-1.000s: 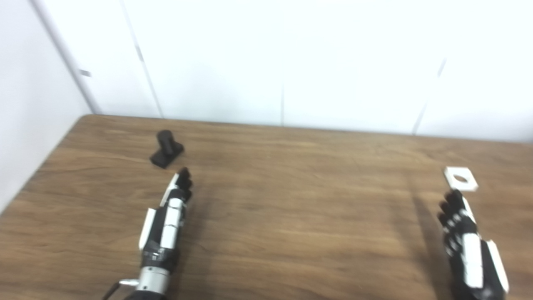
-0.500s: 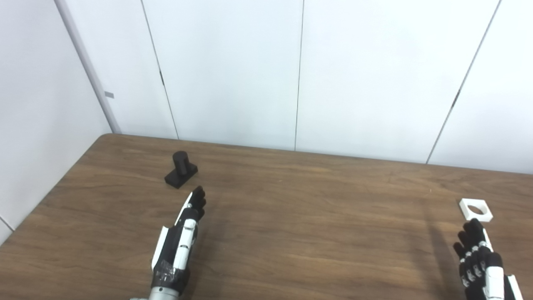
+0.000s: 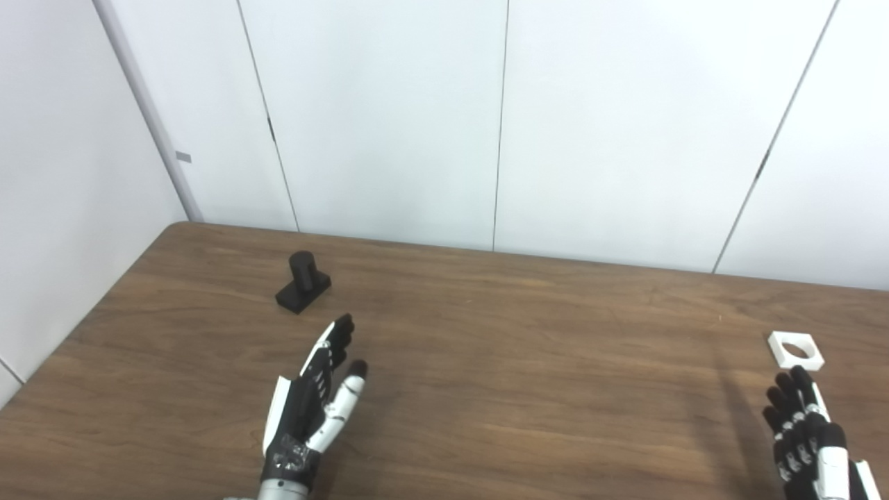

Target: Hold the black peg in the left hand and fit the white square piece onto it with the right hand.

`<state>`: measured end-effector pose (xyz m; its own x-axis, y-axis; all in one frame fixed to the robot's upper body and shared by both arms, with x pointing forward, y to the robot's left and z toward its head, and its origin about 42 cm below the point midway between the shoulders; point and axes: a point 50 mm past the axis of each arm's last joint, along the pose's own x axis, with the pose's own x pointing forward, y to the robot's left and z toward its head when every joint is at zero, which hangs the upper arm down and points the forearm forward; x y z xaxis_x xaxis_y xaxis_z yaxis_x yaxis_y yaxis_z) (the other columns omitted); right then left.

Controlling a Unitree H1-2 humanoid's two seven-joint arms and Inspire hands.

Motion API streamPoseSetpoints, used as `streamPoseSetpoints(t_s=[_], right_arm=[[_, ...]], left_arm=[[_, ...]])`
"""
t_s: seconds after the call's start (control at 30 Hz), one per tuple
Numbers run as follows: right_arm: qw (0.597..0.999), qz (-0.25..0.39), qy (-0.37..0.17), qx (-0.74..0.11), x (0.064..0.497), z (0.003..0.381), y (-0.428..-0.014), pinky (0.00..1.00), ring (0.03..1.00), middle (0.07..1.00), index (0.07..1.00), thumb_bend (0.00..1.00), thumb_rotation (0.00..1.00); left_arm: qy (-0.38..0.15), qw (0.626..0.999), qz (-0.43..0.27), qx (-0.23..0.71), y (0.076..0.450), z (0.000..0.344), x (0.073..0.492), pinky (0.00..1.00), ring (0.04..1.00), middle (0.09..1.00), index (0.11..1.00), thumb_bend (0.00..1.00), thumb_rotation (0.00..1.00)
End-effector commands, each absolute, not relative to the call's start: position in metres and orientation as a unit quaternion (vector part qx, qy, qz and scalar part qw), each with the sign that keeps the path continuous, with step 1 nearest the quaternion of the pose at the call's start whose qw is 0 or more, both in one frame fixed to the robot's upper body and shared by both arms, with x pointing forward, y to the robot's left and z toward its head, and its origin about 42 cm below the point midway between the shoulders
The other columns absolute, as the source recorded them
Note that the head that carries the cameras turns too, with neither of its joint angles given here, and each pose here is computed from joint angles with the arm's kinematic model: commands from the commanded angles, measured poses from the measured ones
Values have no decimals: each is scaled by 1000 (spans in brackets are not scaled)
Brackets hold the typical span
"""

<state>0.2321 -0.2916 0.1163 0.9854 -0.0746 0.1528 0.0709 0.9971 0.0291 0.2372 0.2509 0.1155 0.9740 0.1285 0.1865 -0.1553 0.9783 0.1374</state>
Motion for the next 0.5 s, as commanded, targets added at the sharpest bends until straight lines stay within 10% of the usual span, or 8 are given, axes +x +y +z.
streamPoseSetpoints(t_s=[0.0,0.47], right_arm=[[998,-50,-43,8,217,101,-301,1000,985,985,985,543,976],[998,-39,-55,7,218,104,-299,1000,995,996,1000,486,996]], left_arm=[[-80,989,86,89,250,118,229,955,937,931,927,612,316],[-60,922,157,349,302,187,270,1000,999,952,897,830,326]])
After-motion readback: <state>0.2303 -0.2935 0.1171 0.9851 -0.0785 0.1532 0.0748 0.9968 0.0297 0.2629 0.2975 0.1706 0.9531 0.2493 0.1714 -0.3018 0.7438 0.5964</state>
